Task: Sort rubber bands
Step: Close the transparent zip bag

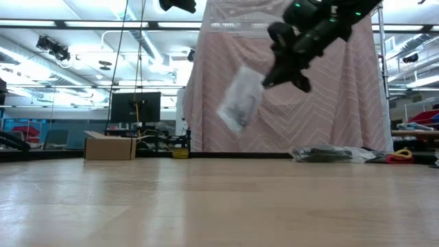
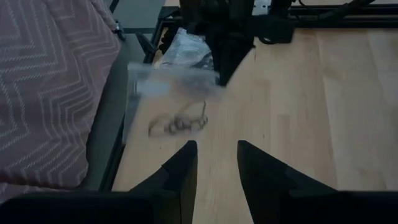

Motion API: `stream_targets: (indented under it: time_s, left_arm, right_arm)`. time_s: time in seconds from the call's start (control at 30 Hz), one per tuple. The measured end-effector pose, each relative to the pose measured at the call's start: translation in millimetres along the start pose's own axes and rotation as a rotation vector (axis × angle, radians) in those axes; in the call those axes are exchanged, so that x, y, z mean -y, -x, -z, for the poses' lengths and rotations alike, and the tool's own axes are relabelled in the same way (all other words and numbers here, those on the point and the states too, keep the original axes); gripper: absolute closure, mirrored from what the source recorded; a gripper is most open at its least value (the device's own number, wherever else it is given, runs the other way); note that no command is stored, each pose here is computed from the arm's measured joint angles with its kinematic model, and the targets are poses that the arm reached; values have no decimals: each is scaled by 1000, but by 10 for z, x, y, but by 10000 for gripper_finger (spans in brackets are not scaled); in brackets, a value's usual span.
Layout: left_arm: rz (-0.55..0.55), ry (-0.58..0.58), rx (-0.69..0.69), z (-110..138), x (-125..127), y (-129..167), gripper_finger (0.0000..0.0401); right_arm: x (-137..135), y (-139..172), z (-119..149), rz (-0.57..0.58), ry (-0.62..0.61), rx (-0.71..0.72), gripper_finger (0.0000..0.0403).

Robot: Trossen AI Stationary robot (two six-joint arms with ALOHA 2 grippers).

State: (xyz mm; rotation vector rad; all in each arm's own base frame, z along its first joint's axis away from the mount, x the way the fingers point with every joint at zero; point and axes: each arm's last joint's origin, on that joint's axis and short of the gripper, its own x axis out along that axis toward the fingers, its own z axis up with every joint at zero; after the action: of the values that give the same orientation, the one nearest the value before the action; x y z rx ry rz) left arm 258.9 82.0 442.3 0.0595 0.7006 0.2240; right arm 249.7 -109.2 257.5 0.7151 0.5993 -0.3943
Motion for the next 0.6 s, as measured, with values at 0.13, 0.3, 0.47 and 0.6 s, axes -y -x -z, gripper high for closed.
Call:
stream_targets:
  time_s: [0.13,0.3,0.47,0.6]
  left_arm:
    - [0,0,0,0,0,-1,279]
    - [1,-3,-2,-1,1,-16,280]
    - [1,-4,-7,-10,-1,-68,280]
    - [4,-4,-26,-4,-1,-125,280]
  right_arm:
    - [238,140,319,119,-175,-24,396]
    - [428,281,706,267,-377,-24,389]
    - [524,386,911,354,-552,121,386]
    - [604,428,1036,390,-690,183,376]
